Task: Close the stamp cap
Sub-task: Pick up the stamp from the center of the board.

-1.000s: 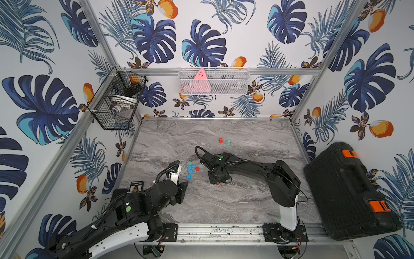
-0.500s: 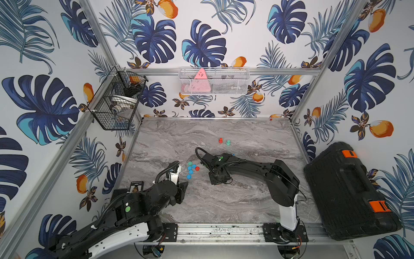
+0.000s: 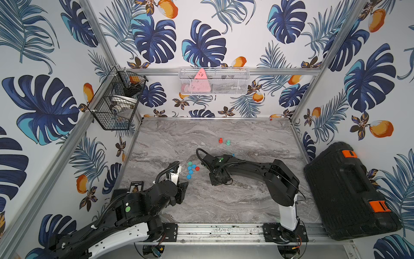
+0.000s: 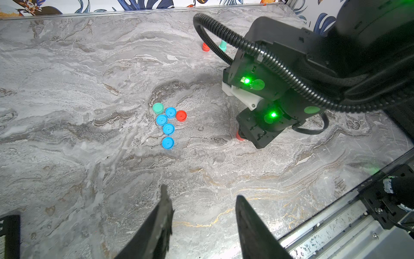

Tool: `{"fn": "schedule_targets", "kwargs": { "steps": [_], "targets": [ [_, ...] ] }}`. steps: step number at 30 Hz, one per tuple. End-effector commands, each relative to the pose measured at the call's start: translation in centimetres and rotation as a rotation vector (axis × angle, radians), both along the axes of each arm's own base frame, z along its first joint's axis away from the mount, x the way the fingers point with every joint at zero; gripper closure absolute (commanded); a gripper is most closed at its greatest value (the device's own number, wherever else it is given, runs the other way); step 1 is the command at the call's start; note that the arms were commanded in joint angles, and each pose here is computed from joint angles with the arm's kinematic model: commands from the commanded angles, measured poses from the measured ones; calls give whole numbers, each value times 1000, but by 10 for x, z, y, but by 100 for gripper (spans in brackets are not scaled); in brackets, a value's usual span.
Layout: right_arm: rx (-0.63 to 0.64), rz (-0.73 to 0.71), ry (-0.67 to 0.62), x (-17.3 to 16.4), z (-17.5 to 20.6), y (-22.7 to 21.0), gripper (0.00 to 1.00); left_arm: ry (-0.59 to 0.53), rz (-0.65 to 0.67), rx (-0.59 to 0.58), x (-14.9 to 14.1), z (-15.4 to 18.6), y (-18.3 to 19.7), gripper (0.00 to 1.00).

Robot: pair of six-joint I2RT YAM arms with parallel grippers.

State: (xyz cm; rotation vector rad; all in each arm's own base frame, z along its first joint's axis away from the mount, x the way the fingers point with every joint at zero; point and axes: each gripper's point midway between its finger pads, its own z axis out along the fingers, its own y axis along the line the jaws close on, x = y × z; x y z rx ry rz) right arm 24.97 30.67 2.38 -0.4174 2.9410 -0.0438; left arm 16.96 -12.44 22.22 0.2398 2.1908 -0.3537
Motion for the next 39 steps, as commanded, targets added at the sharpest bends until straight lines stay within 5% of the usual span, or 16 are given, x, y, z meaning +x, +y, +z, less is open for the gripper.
{"fn": "schedule_targets", "kwargs": {
  "steps": [1,13,39],
  "targets": [
    [-23,-11,37,-4,-19,-5,78,-13,17,-4,2,2,2,49],
    [-19,-36,33,27,-10,-17,79,-18,14,-11,1,4,2,49],
    [45,-145,-46,165,45,-55,79,-25,10,-21,0,5,3,49]
  ]
}}
